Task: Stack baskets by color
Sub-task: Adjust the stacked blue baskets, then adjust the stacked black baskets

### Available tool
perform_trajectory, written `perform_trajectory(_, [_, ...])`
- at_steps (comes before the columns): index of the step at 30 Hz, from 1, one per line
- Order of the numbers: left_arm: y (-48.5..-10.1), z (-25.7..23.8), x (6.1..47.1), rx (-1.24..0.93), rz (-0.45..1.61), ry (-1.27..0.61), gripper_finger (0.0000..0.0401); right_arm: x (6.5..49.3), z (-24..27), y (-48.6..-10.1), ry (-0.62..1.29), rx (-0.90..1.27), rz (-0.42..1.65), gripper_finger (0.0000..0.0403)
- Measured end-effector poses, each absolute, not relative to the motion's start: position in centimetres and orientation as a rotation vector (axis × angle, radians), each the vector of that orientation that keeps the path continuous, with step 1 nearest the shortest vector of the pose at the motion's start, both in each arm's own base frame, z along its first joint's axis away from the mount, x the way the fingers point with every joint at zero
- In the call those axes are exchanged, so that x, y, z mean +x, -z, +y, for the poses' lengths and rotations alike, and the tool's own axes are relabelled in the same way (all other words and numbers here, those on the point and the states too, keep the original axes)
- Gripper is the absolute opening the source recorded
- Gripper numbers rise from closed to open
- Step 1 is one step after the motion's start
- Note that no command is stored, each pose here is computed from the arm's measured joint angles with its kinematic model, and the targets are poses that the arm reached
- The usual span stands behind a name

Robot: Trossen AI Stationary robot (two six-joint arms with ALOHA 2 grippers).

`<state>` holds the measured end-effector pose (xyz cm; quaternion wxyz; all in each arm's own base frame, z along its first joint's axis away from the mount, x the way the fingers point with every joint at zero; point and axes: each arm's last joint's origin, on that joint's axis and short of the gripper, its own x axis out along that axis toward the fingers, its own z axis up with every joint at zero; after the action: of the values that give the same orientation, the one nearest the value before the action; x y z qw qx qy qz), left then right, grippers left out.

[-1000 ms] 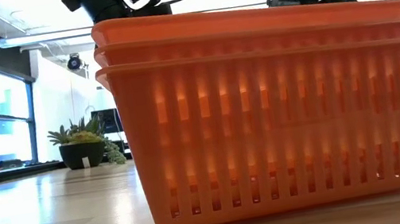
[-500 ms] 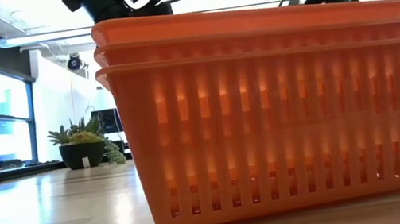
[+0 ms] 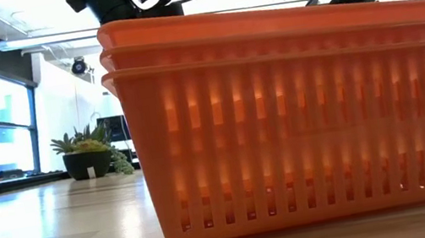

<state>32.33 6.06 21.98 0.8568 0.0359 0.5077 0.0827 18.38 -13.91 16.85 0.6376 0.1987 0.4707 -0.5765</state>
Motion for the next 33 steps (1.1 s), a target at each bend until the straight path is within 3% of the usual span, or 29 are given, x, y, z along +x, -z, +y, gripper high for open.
perform_trajectory(11, [-22.0,6.0,32.3,0.005,1.059,-0.21,0.0115,19.4,-12.3,-16.9,1.194,0.495,1.078,0.011])
perform_trajectory(24, [-22.0,5.3,32.5,-0.121,1.04,-0.266,0.0115,20.2,-7.6,-20.3,1.059,0.534,0.861,0.011])
perform_trajectory(33, [-21.3,5.3,33.6,-0.081,0.998,-0.271,0.0115,20.8,-6.1,-20.7,0.998,0.519,0.818,0.011])
